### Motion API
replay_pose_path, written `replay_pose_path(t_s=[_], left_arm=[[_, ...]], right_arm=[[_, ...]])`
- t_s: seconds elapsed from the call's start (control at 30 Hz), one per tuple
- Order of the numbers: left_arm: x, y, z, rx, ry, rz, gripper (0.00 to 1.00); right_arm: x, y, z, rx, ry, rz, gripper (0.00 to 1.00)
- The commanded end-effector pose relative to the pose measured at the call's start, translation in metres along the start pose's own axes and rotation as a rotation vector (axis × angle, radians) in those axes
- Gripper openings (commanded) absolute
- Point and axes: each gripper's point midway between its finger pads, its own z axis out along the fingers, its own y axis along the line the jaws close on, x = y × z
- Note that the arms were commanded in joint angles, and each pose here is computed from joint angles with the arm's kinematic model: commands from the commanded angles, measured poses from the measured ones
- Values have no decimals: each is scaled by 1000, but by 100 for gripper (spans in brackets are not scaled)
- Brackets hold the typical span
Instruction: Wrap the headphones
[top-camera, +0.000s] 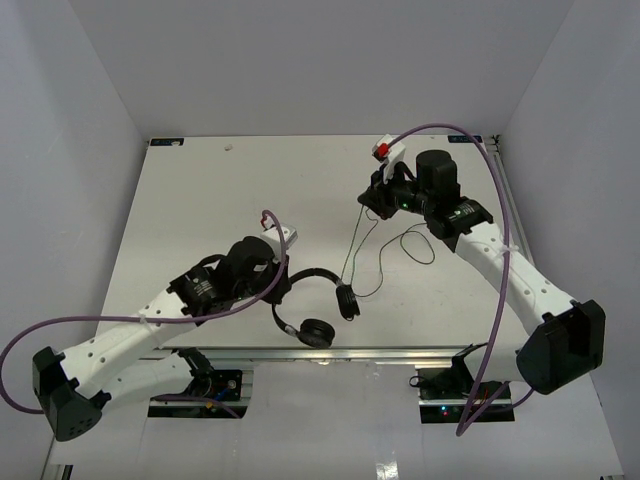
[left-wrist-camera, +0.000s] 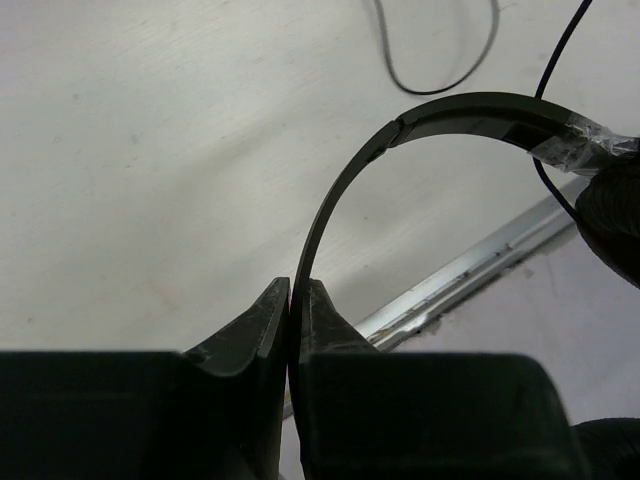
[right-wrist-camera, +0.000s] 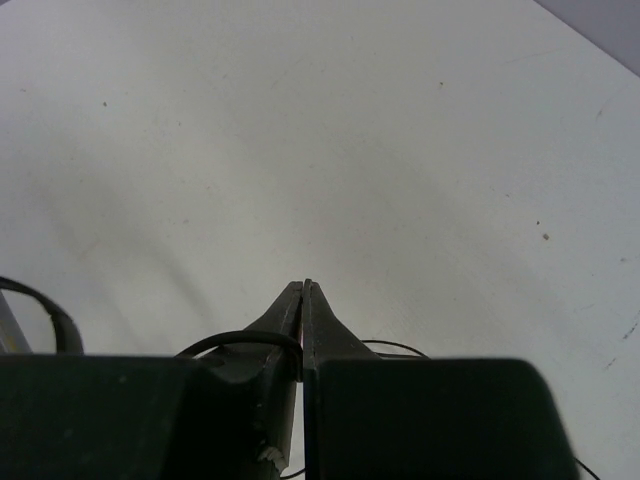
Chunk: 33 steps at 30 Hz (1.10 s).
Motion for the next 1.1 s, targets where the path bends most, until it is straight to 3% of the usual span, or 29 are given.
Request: replay_pose_path(t_s=[0.0, 0.3, 0.57, 0.8, 1.07], left_arm=[[-21, 27, -4, -189, -43, -21, 0], [-27, 62, 10, -468, 10, -71, 0], [-26, 97, 10, -747, -14, -142, 0], [-36, 101, 20, -818, -59, -202, 0], [-66, 99, 12, -820, -219, -323, 0]], right_arm=[[-11, 17, -14, -48, 16, -19, 8], [-1, 72, -22, -158, 30, -16, 8], [-7, 119, -38, -286, -3, -17, 8], [2, 174, -52, -416, -56, 15, 8], [25, 218, -54, -516, -126, 67, 8]])
